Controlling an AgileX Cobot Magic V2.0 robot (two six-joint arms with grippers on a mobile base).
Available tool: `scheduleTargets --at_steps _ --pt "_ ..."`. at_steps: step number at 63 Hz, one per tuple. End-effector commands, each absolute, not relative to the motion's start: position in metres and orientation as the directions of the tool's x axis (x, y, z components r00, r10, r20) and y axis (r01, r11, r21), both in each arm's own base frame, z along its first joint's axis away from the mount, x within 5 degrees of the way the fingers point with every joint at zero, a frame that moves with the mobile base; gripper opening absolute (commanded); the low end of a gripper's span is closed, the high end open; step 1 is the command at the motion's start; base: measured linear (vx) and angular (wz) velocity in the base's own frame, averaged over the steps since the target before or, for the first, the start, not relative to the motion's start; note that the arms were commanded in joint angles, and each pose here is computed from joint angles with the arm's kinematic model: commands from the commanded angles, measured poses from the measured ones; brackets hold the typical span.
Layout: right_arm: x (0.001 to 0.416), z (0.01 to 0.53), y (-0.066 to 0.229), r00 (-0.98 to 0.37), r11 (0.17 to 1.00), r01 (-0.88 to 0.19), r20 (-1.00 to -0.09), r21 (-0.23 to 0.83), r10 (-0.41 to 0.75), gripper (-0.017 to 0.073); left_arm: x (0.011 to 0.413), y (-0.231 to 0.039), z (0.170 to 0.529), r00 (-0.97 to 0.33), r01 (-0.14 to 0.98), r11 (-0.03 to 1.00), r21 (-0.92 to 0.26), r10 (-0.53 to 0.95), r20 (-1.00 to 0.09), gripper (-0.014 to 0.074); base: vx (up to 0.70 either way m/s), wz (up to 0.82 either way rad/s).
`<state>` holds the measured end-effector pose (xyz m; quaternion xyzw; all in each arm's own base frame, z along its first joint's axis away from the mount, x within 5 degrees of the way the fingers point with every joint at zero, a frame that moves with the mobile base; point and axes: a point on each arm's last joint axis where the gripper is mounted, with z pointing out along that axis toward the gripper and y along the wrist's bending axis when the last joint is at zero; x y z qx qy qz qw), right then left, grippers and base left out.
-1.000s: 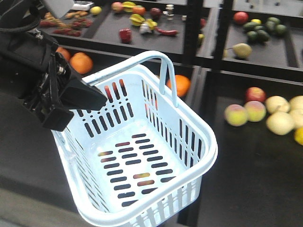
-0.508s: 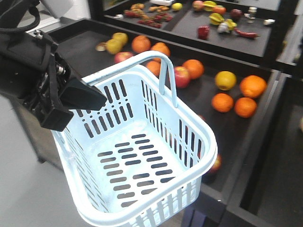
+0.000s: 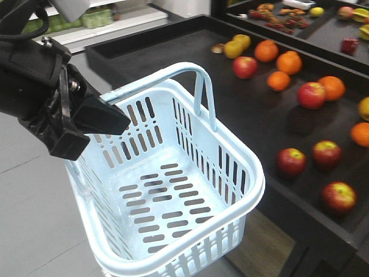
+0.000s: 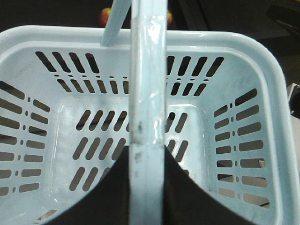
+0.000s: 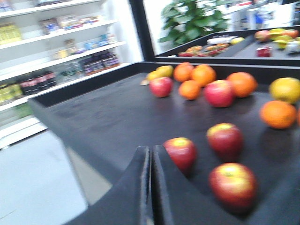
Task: Pick three apples into basket with both arms
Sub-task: 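Carry the basket in the left gripper while driving back into the aisle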
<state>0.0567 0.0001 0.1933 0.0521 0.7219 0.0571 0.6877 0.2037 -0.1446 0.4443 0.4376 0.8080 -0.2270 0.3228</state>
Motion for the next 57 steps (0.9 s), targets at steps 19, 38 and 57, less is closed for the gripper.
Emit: scheduleTargets --at_steps 19,38,57 --pt "0.0564 0.1960 0.0005 0.017 0.990 -0.016 -0.990 0.143 0.143 -0.0004 0.1940 -0.1439 0.4661 -0.356 0.854 0.515 -0.072 0.478 -0.803 -0.0006 -0.15 0.58" --pt "0.0564 0.1960 0.0005 0.017 0.990 -0.016 -0.990 0.143 0.143 -0.0004 0.1940 -0.1439 0.4661 -0.356 0.854 0.515 -0.072 0.478 -0.803 -0.0006 -0.15 0.57" --pt "0.0564 0.1960 0.0005 0.017 0.990 -0.016 -0.990 0.143 0.143 -0.0004 0.1940 -0.1439 0.4661 -0.356 0.854 0.515 -0.072 0.478 -0.803 -0.0006 -0.14 0.55"
